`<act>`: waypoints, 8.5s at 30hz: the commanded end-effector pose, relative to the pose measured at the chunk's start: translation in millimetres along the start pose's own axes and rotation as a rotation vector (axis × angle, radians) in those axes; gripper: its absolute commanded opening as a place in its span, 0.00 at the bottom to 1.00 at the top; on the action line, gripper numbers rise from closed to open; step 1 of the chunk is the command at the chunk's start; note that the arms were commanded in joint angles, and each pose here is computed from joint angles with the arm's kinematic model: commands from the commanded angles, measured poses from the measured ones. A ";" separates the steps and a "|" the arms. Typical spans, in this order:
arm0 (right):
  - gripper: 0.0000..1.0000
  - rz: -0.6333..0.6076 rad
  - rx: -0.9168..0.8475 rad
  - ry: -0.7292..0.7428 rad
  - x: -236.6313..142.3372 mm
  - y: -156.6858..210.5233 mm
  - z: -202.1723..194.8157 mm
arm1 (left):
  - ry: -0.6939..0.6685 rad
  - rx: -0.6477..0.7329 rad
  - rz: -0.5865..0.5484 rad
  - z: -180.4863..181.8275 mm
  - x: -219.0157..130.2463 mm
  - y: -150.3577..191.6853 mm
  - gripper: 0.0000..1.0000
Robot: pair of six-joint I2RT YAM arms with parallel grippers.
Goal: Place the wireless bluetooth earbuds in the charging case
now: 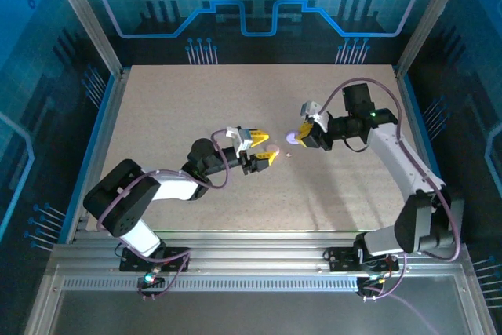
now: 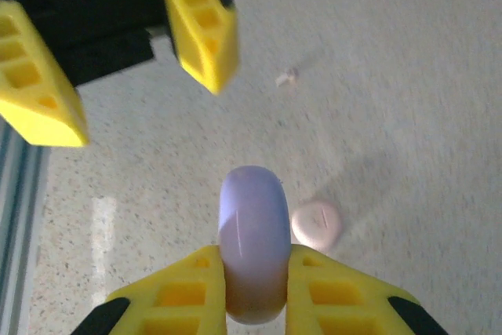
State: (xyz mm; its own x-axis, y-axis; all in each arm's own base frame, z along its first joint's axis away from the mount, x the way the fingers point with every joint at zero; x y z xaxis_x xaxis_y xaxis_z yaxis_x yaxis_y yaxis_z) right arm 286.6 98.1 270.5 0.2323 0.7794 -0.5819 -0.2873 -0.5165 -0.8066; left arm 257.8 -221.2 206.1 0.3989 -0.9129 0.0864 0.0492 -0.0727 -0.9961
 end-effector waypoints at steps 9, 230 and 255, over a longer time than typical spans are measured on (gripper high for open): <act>0.19 0.255 0.382 0.136 -5.1 48.9 -64.2 | -0.195 -0.061 0.124 21.9 0.9 33.9 0.64; 0.55 -0.042 1.114 -0.267 17.6 41.7 32.1 | 0.018 0.135 0.728 -49.7 -2.6 -25.6 0.30; 0.54 0.061 1.049 -0.266 58.6 3.8 63.1 | 0.008 0.199 0.691 -51.0 -2.4 -30.8 0.29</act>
State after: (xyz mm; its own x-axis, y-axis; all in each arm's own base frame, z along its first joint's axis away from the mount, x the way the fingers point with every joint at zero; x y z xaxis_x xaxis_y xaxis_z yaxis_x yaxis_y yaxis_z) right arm 236.6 156.6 233.6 0.0182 0.8791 -0.4763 -0.9755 -0.0889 -0.2013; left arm 210.8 -234.4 227.7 0.3893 -0.7007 -0.5979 -0.0875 0.6180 -0.7813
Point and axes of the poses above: each hand's point on the last joint's axis, 136 mm out from that joint toward the fingers, its own x axis out along the fingers, its own z axis along the line the jaws close on, y = z × x, the point moved 10 cm from there along -x, back along the fingers, and after that the axes turned 5 degrees about x, right-handed, at the moved point
